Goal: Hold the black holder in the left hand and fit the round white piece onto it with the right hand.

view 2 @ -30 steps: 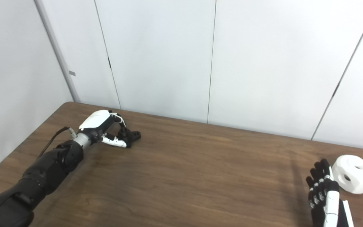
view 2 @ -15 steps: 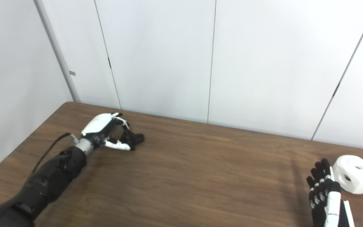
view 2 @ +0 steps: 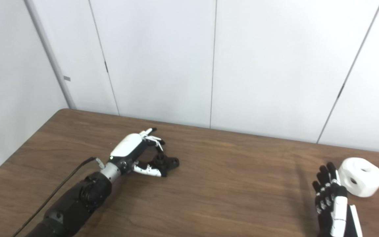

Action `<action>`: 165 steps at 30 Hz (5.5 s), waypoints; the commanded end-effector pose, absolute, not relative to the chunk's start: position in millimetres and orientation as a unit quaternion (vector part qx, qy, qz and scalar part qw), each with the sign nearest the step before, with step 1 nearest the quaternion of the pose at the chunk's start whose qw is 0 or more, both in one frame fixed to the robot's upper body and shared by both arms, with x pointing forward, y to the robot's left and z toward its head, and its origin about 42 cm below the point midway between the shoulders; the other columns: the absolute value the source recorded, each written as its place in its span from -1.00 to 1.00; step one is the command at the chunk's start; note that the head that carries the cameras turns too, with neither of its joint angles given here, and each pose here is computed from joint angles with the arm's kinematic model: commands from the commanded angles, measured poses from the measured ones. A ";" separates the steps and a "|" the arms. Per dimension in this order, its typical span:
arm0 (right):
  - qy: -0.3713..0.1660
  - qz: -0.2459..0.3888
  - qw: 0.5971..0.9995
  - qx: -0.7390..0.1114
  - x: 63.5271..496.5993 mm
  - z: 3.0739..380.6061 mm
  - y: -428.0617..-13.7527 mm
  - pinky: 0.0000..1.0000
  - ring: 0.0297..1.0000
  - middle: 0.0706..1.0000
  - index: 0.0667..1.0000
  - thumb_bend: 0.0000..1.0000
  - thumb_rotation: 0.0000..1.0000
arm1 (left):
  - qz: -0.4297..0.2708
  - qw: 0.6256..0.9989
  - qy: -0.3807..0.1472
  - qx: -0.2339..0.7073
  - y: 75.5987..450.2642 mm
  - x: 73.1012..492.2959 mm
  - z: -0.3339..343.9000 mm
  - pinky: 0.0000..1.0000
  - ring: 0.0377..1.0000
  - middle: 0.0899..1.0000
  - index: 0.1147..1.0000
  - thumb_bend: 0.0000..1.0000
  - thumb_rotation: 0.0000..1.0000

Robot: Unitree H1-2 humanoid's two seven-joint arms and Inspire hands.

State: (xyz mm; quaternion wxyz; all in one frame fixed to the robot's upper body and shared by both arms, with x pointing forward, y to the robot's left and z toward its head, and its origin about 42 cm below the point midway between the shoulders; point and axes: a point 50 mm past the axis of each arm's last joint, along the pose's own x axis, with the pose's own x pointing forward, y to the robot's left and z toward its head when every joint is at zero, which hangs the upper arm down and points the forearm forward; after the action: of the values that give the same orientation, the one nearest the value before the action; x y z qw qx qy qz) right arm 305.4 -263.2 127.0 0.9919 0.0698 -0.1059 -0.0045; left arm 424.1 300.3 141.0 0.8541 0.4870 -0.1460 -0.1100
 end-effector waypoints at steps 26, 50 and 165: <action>-0.138 0.001 0.988 0.074 302.3 144.1 -236.4 0.93 0.96 0.89 0.86 0.03 1.00 | -0.249 0.840 -0.232 0.423 208.5 387.3 136.0 1.00 0.99 0.50 -0.18 0.05 -0.89; -0.169 0.003 0.984 0.052 286.7 182.6 -218.5 0.86 0.92 0.85 0.79 0.15 1.00 | -0.289 0.839 -0.155 0.433 195.4 394.8 101.1 1.00 0.98 0.54 -0.17 0.05 -0.89; -0.036 -0.250 0.802 -0.542 400.6 198.2 -385.5 1.00 1.00 0.88 0.35 0.86 0.13 | -0.269 0.861 -0.166 0.398 216.1 397.1 107.8 0.96 0.82 0.48 -0.17 0.04 -0.91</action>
State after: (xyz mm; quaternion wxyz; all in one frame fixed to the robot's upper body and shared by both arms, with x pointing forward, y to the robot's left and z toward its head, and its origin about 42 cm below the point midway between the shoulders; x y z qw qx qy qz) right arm 388.5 -382.2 167.1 0.8146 -0.5337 0.0066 -0.2272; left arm 405.8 205.2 120.4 0.8600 0.3933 -0.1853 -0.2673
